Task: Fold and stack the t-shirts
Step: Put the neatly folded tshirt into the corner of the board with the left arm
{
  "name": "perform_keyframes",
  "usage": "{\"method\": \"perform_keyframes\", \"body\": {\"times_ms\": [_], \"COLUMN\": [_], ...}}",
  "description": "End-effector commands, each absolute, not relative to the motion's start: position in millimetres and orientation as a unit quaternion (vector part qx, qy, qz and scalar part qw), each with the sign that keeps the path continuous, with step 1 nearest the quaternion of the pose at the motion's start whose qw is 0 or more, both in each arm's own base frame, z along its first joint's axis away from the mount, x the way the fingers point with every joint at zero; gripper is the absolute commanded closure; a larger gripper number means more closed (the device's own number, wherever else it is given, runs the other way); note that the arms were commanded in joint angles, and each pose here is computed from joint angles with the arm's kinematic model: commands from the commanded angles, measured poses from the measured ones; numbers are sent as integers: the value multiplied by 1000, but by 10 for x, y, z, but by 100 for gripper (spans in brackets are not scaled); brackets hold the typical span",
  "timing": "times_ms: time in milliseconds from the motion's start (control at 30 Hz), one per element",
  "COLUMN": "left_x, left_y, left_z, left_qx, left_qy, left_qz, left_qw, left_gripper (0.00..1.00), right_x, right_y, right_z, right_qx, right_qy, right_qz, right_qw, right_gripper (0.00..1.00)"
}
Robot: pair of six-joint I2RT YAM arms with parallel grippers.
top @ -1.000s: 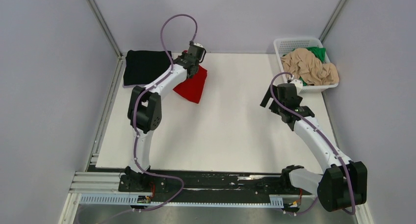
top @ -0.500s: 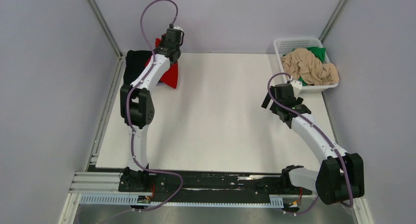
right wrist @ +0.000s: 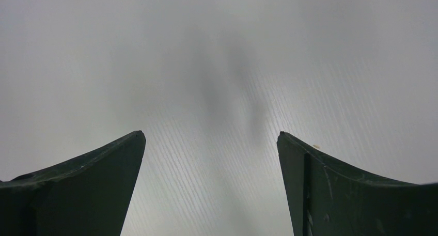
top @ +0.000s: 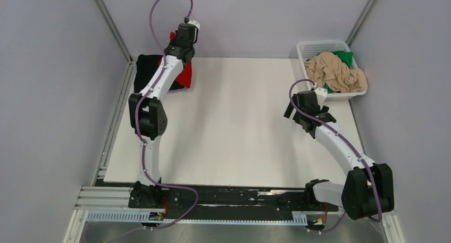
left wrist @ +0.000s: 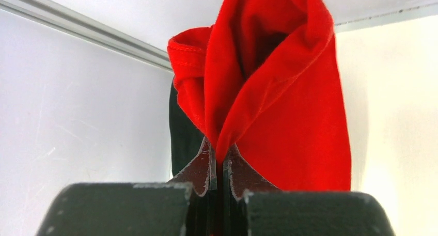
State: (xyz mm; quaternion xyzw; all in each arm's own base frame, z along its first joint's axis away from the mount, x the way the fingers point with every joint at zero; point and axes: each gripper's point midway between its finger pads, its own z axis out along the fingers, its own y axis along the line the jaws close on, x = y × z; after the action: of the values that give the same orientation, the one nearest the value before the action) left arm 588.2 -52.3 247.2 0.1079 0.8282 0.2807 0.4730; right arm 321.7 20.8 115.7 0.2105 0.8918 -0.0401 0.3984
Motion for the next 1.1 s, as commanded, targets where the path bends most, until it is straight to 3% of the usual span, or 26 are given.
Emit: {"method": "perform_keyframes", "body": {"times_ms": [0,367,900,933,1000,1033,1067], "left_x": [5847,5932,6392,6431,6489,6496,6528], "left_y": [-472,-137,991,1034,1129,1200,1257], "left_z": [3336,3066,1804,1759,1698,1674,1649], "left_qx": [74,52,34,32,23,15,3], "left_qy": [787,806,869,868,866,866,864], "left_qz": [259,237,146,140,144,154,161], "left_qw": [555,539,472,475,478,476,477], "left_gripper": [100,100,100,98,81,56,40], "right_x": [3272,3282,3254,3252,3255,3250,3249], "right_y": [145,127,56,57,64,65,67], "right_z": [1226,1162,1169,1171,1184,1181,1184], "right_qx": [213,210,215,215,216,216,216], "right_qy": [884,888,891,891,891,891,891], "right_qz": [-53,-64,-86,-86,-84,-85,-84], "right_qw": [412,403,391,391,392,391,390], "right_gripper": [0,0,0,0,0,0,0]}}
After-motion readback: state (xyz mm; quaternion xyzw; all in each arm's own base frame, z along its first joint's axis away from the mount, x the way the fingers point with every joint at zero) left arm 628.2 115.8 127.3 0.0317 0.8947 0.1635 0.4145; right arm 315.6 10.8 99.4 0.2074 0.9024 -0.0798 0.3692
